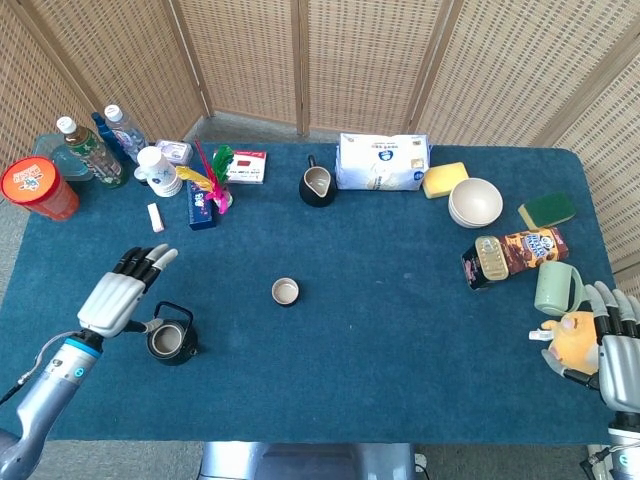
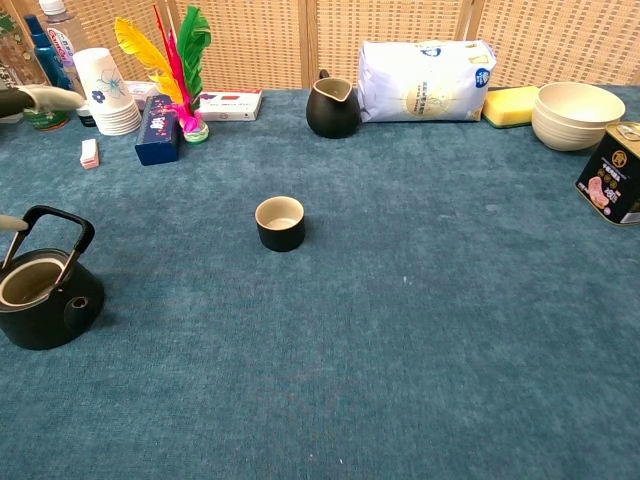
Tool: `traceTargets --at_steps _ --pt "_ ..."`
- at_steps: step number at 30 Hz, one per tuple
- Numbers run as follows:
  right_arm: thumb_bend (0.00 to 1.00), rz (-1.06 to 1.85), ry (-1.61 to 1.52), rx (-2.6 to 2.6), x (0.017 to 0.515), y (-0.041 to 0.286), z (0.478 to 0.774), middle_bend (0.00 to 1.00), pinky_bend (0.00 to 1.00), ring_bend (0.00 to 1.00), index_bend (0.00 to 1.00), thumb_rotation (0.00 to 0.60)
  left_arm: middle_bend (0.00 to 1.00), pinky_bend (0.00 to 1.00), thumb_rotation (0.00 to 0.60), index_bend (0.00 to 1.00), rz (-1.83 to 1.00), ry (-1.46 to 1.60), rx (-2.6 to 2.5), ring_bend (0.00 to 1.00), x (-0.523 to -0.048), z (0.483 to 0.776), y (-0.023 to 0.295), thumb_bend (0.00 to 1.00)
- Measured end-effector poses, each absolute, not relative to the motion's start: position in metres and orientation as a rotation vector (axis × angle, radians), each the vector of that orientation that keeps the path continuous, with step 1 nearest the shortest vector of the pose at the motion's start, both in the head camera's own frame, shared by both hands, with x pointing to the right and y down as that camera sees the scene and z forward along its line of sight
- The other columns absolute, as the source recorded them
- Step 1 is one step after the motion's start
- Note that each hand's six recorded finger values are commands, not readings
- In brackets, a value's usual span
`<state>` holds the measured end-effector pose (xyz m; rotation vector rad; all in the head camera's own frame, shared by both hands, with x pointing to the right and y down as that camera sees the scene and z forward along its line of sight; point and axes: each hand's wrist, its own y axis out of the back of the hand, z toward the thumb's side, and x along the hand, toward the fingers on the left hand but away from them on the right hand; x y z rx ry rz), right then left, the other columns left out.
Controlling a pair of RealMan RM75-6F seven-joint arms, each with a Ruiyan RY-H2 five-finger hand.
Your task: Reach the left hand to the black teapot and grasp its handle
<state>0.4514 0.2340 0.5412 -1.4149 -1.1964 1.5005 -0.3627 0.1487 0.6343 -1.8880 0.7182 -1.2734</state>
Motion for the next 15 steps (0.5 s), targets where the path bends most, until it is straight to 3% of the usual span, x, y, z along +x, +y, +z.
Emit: traceTargets --at_steps 15 --pt "0.0 1.511 -1.194 -1.416 0.453 0.234 0.544 0.0 0.0 0.0 0.0 0.416 0.0 0.03 0.6 0.0 -1.316 0.609 -1.896 0.0 -0.335 0.659 0.141 0.0"
